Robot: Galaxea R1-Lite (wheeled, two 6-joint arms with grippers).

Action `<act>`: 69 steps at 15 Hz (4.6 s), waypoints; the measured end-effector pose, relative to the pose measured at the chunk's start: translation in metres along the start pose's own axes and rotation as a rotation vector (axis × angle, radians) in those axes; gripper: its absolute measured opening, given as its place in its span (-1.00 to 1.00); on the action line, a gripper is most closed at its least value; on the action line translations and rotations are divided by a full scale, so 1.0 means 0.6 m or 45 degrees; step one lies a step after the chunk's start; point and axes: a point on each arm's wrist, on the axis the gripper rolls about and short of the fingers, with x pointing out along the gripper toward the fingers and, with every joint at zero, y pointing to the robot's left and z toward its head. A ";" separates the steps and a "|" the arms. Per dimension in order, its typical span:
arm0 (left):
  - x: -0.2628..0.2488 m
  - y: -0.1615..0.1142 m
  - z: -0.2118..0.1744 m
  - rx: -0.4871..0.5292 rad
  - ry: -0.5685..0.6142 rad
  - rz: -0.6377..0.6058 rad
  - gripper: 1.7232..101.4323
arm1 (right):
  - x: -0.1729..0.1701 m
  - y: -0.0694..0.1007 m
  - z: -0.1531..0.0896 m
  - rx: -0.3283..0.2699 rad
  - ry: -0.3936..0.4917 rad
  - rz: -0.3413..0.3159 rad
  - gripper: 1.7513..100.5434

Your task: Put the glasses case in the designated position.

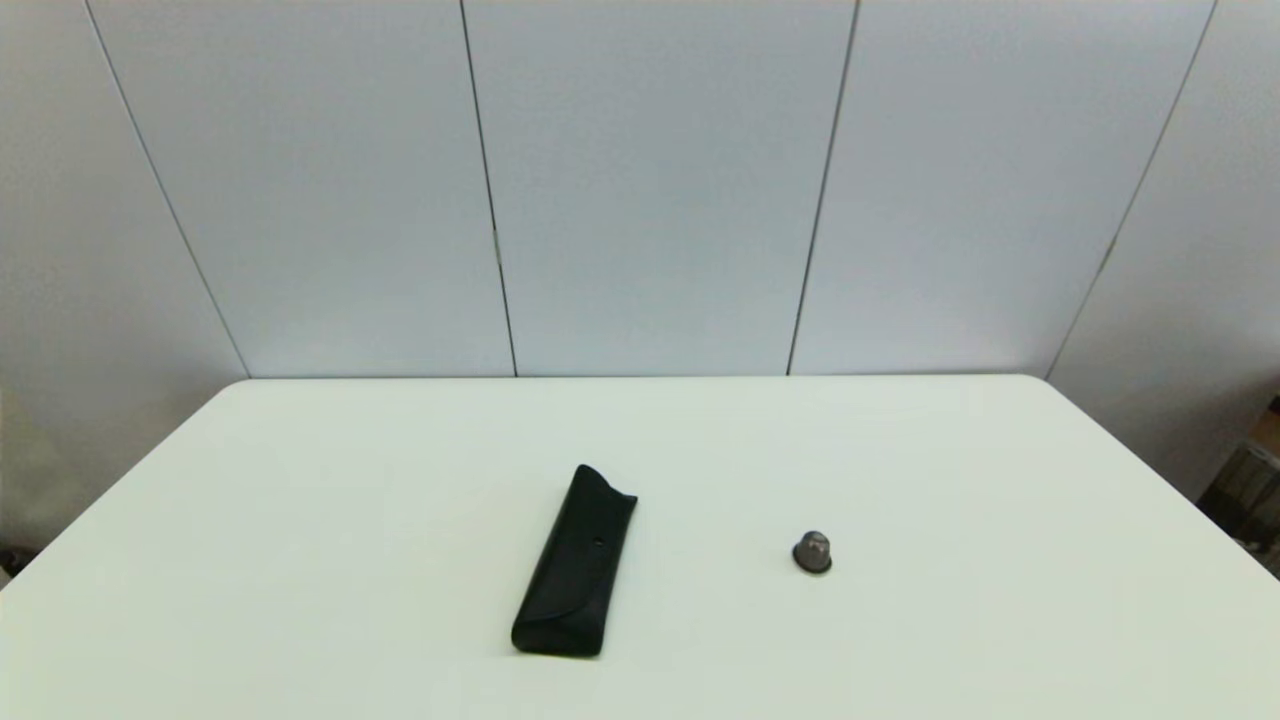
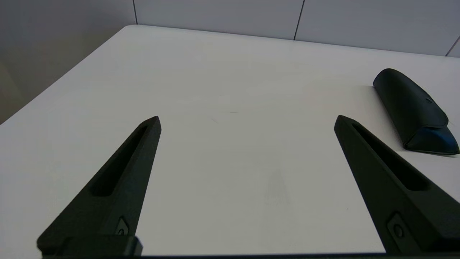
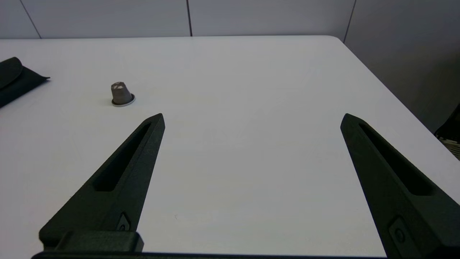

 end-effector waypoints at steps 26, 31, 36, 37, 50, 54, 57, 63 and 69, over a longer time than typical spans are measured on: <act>0.000 0.000 0.000 0.000 -0.001 -0.001 0.93 | -0.005 -0.001 0.118 -0.002 -0.125 -0.025 0.93; 0.000 0.000 0.000 0.000 -0.001 0.000 0.93 | 0.019 -0.002 0.210 0.004 -0.140 -0.002 0.93; 0.000 0.000 0.000 -0.001 -0.001 0.000 0.93 | 0.075 0.001 0.293 0.003 -0.094 -0.032 0.93; 0.000 0.000 0.000 0.000 0.000 0.000 0.93 | 0.091 0.002 0.313 0.000 -0.086 -0.042 0.93; 0.000 0.000 0.000 0.000 0.001 0.000 0.93 | 0.272 0.039 0.462 -0.113 0.008 -0.110 0.93; 0.000 0.000 0.000 -0.001 0.000 0.001 0.93 | 0.316 0.073 0.460 -0.010 0.151 -0.069 0.93; 0.000 0.000 0.000 -0.001 0.001 0.000 0.93 | 0.348 0.095 0.452 0.056 0.219 -0.033 0.93; 0.000 0.000 0.000 -0.001 -0.001 0.001 0.93 | 0.397 0.154 0.469 0.197 0.375 0.056 0.93; 0.000 0.000 0.000 0.000 0.000 -0.001 0.93 | 0.434 0.222 0.477 0.259 0.564 0.126 0.93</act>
